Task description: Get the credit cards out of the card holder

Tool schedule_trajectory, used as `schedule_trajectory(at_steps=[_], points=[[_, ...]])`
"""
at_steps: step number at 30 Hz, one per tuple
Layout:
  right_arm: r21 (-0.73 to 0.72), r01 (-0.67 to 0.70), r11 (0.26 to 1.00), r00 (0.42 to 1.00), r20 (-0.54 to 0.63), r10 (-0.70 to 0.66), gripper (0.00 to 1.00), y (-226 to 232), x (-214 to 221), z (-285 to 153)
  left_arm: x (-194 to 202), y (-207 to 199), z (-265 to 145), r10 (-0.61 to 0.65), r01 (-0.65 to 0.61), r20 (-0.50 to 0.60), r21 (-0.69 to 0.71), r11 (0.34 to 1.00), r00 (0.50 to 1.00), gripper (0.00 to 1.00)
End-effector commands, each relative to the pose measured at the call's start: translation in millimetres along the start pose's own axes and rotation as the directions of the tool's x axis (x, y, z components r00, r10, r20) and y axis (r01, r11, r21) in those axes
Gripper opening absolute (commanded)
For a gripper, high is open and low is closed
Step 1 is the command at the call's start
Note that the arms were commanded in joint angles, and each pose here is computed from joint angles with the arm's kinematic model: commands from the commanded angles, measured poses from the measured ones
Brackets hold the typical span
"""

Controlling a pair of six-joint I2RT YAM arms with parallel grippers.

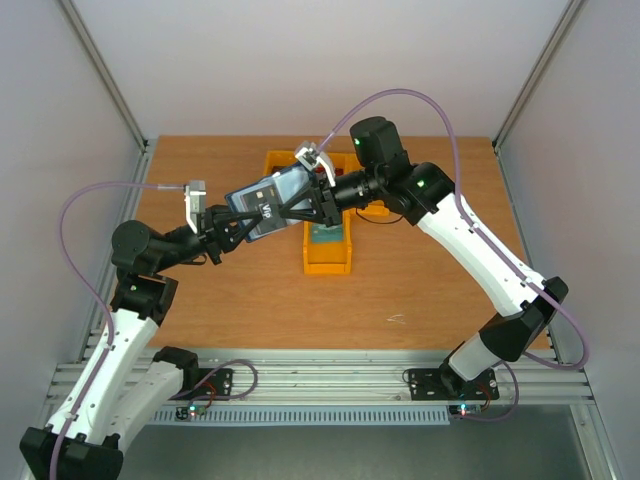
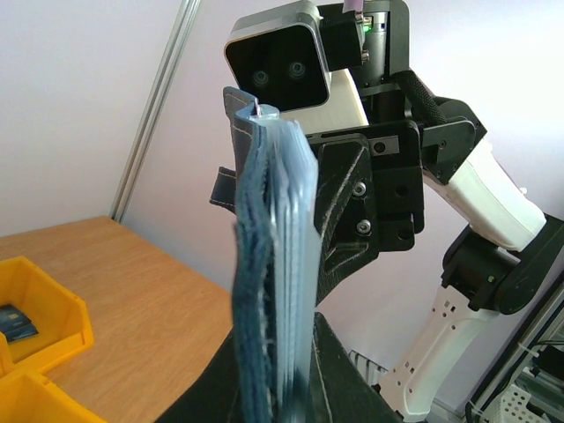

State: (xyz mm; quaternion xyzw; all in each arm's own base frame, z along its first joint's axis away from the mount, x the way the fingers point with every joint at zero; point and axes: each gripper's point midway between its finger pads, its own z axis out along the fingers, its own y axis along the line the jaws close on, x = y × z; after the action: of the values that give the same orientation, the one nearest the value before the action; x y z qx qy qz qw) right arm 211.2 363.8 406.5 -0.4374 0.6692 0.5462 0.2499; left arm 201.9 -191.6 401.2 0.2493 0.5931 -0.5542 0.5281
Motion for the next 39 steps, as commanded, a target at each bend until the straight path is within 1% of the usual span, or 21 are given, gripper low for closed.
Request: schedule_trajectory(at_steps=[1,3,6,10,13,17,21,22,27,30,33,35,39], points=[[-0.045,0.072,0.996,0.997,0.031,-0.071,0.01,16.9,-8.0,-5.9,-1.3,-17.3,0.4,0.057,-0.057,0.003,0.07,0.996,0.998,0.11],[-0.032,0.07,0.997,0.997,0.03,-0.069,0.01,14.7,-7.3,-8.9,-1.4,-17.0,0.2,0.057,-0.057,0.004,0.068,0.996,0.998,0.12],[-0.02,0.075,0.997,0.997,0.026,-0.074,0.01,15.3,-6.3,-12.0,-1.9,-17.7,0.2,0.058,-0.059,0.004,0.07,0.996,0.998,0.18],[-0.009,0.076,0.997,0.997,0.024,-0.075,0.01,15.2,-4.8,-15.0,-1.3,-17.4,0.3,0.059,-0.059,0.001,0.072,0.996,0.998,0.19],[-0.009,0.075,0.997,0.997,0.024,-0.075,0.01,15.8,-4.8,-15.9,-1.4,-17.8,0.9,0.057,-0.057,-0.002,0.076,0.995,0.998,0.14],[0.002,0.079,0.997,0.996,0.028,-0.079,0.01,14.8,-5.4,-22.1,-0.7,-18.1,1.0,0.056,-0.055,-0.008,0.079,0.995,0.998,0.13],[0.024,0.077,0.997,0.997,0.027,-0.078,0.01,12.5,-3.9,-30.3,-0.1,-17.0,1.3,0.055,-0.054,-0.01,0.077,0.996,0.998,0.01],[0.024,0.077,0.997,0.997,0.024,-0.078,0.01,12.5,-3.0,-30.9,0.2,-17.1,1.4,0.056,-0.055,-0.011,0.078,0.995,0.998,0.0],[0.024,0.073,0.997,0.997,0.012,-0.073,0.01,12.2,1.1,-31.1,0.3,-16.7,1.4,0.056,-0.054,-0.012,0.077,0.996,0.998,0.0],[0.025,0.044,0.999,0.999,0.01,-0.045,0.01,7.1,-0.8,-26.8,1.3,-16.0,1.9,0.054,-0.053,-0.017,0.077,0.996,0.998,0.0],[0.011,0.056,0.998,0.998,0.001,-0.056,0.1,9.2,-0.4,-19.8,1.7,-15.6,2.0,0.057,-0.056,-0.016,0.076,0.996,0.998,0.0],[-0.005,0.081,0.997,0.997,0.008,-0.081,0.13,15.6,-1.9,-15.8,1.9,-15.2,2.0,0.057,-0.055,-0.017,0.074,0.996,0.998,0.0],[0.012,0.083,0.996,0.996,0.018,-0.083,0.12,11.4,-7.8,-10.1,1.9,-16.3,2.7,0.061,-0.059,-0.022,0.085,0.995,0.998,0.0]])
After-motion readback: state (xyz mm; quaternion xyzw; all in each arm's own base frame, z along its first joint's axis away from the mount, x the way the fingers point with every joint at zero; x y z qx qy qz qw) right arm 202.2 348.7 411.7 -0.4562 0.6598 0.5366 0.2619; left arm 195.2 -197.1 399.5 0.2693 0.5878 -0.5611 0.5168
